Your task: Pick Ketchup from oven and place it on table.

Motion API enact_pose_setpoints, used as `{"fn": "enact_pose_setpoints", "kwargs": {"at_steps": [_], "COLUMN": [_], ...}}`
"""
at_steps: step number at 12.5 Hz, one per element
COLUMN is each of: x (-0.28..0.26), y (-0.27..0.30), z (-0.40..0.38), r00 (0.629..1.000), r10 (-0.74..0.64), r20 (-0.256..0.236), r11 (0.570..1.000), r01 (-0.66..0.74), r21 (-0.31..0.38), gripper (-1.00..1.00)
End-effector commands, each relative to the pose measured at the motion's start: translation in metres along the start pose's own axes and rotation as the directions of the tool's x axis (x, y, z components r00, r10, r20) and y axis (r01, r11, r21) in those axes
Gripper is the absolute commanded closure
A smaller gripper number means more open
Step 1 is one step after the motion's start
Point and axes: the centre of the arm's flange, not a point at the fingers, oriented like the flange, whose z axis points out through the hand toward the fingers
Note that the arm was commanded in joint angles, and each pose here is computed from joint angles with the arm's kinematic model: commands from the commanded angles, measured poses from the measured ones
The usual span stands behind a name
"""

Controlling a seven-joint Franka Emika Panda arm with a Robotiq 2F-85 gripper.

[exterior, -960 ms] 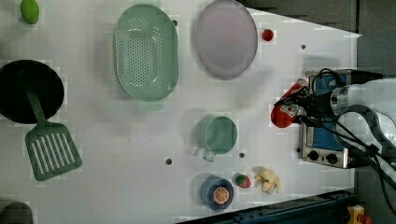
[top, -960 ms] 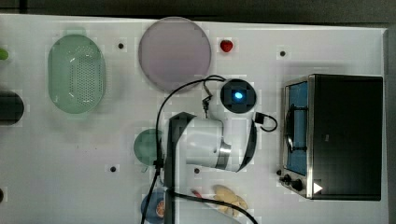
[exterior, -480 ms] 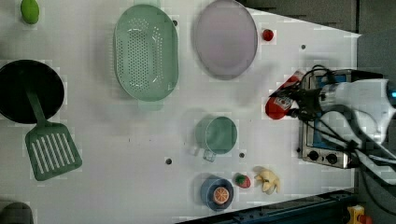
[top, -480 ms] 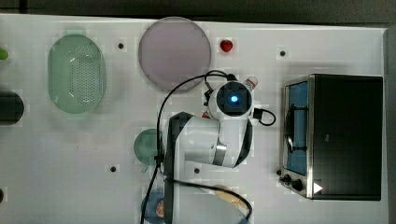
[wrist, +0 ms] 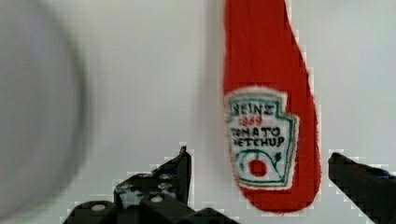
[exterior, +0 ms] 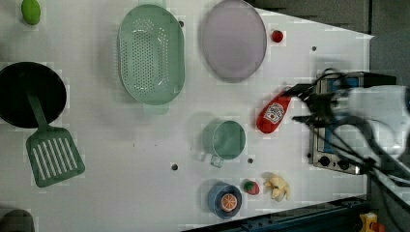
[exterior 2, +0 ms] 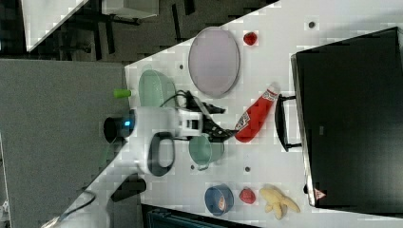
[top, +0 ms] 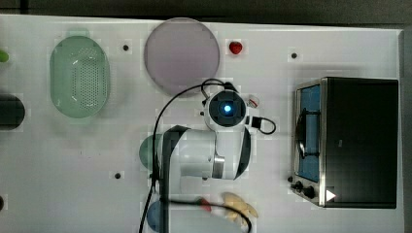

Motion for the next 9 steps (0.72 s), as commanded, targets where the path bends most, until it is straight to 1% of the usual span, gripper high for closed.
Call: {"fn": "enact_pose_setpoints", "kwargs": {"at_steps": [1,3,4,6,7,8,9], "x": [0.015,0.021,0.02,0.021,0.02,0.015,0.014], "y": [-0.018,-0.021,-0.018,-0.014,-0.008,-0.004,-0.001], "z": [-0.114,-0.202,-0.242,-0.279,-0.298,-0.307,-0.314], "r00": [0.996,0.997,0.998,0.996,0.997,0.997,0.996], "r10": [0.089,0.079,0.069,0.084,0.075,0.075,0.077], "r20": [0.022,0.008,0.007,0.011,0.006,0.03,0.041], "r11": [0.993,0.988,0.989,0.993,0.997,0.997,0.997], "r01": [-0.09,-0.08,-0.069,-0.085,-0.075,-0.075,-0.075], "r21": [0.074,0.13,0.129,0.081,0.016,-0.02,-0.035], "gripper": [-1.0,-1.0,-1.0,-1.0,-1.0,-1.0,-1.0]}}
